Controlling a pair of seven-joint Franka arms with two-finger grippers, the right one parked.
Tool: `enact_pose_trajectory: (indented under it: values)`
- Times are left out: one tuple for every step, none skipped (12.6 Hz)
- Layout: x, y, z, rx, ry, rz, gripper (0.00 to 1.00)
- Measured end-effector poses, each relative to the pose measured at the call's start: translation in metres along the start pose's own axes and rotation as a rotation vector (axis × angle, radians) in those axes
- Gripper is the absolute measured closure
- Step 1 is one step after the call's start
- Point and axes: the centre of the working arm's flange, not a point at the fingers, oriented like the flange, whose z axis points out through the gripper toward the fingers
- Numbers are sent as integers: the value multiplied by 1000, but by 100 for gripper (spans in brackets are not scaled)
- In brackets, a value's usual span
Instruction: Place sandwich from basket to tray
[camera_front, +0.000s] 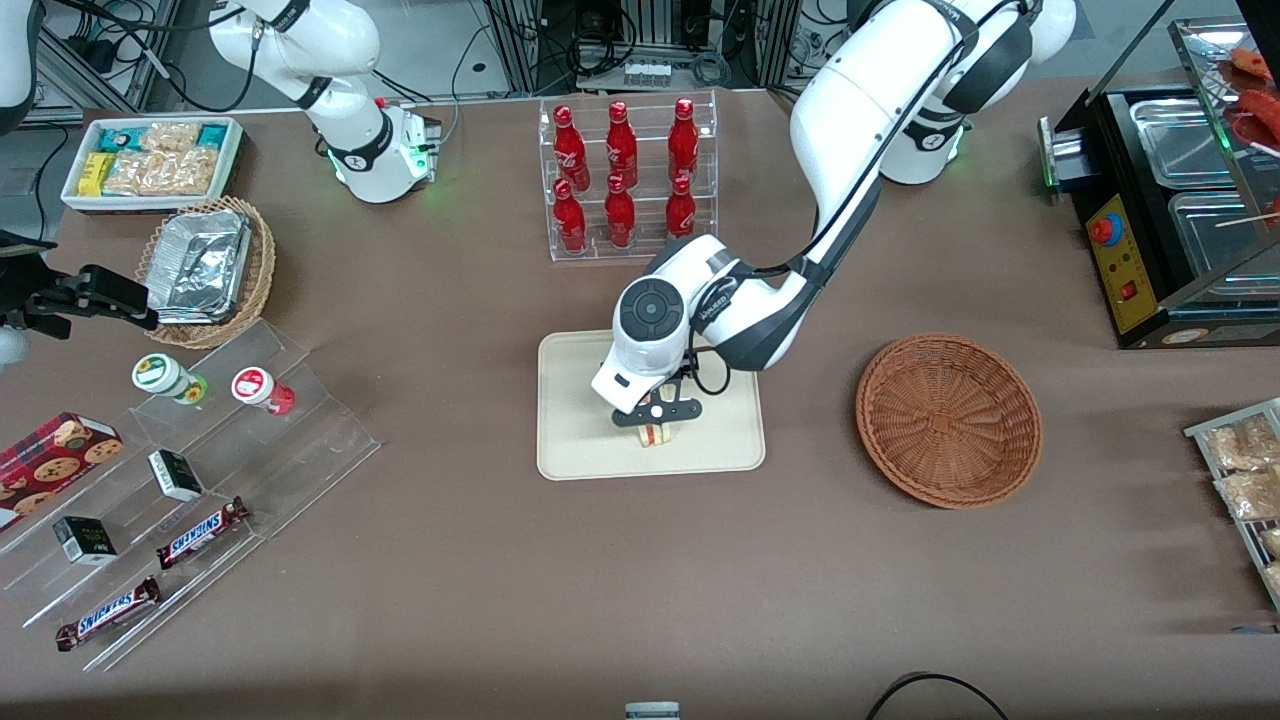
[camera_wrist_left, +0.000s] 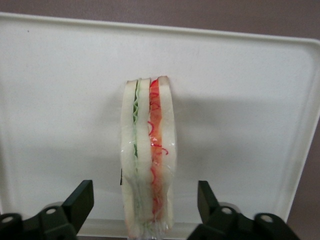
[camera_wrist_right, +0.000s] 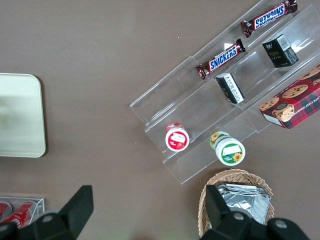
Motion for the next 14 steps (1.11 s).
enact_pose_trajectory:
  values:
    - [4, 0, -8, -7, 9, -4, 0]
    - [6, -1, -17, -6, 12, -8, 0]
    - [9, -4, -28, -5, 17, -13, 0]
    - [10, -6, -41, -5, 24, -15, 0]
    - [10, -8, -56, -3, 31, -13, 0]
    - [9, -11, -73, 1, 40, 0, 0]
    - [11, -18, -91, 9, 46, 25, 0]
    - [17, -30, -108, 18, 47, 62, 0]
    - [26, -45, -122, 27, 45, 110, 0]
    - [37, -62, -134, 36, 41, 157, 0]
    - [48, -81, -145, 49, 30, 200, 0]
    - [58, -102, -154, 63, 14, 242, 0]
    - [68, -122, -164, 75, -3, 291, 0]
    - [77, -145, -174, 86, -24, 338, 0]
